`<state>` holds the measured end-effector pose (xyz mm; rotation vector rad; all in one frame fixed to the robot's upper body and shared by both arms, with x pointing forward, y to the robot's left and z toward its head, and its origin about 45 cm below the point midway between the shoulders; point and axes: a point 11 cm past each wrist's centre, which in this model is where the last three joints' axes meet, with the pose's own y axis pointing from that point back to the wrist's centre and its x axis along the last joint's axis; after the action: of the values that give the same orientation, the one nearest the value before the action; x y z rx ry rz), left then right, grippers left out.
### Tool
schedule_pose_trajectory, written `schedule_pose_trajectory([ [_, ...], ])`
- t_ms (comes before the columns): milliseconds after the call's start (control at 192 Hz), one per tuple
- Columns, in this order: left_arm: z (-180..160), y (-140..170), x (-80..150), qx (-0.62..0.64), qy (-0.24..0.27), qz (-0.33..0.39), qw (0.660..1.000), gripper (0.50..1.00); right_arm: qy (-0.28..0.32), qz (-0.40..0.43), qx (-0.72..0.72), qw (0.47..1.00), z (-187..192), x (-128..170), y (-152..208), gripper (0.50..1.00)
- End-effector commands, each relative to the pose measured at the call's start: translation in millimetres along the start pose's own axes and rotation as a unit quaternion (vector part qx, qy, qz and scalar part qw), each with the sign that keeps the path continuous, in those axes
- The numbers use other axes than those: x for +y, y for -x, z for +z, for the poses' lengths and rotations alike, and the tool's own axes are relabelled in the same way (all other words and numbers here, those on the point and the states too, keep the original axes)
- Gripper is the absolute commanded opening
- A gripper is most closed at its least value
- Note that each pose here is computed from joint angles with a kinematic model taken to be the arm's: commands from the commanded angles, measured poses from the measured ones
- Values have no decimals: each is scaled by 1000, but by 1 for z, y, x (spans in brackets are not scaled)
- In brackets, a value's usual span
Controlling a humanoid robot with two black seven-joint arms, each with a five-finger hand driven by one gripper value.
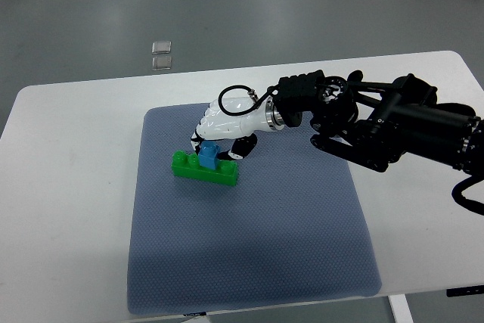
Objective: Stack blue block on green block with right hand
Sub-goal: 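Lower the blue block onto the green block's studs and press down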
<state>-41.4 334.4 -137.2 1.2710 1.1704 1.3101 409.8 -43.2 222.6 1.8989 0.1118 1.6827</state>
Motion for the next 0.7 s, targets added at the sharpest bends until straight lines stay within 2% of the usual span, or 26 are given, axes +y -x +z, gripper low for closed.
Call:
schedule_pose_trajectory([
  [0,0,0,0,0,0,0,1000,1000,1,-1,-1,1000,0,0,3,562],
  [693,0,0,0,0,0,0,1000,1000,2,-10,3,1000,0,-2,13,562],
])
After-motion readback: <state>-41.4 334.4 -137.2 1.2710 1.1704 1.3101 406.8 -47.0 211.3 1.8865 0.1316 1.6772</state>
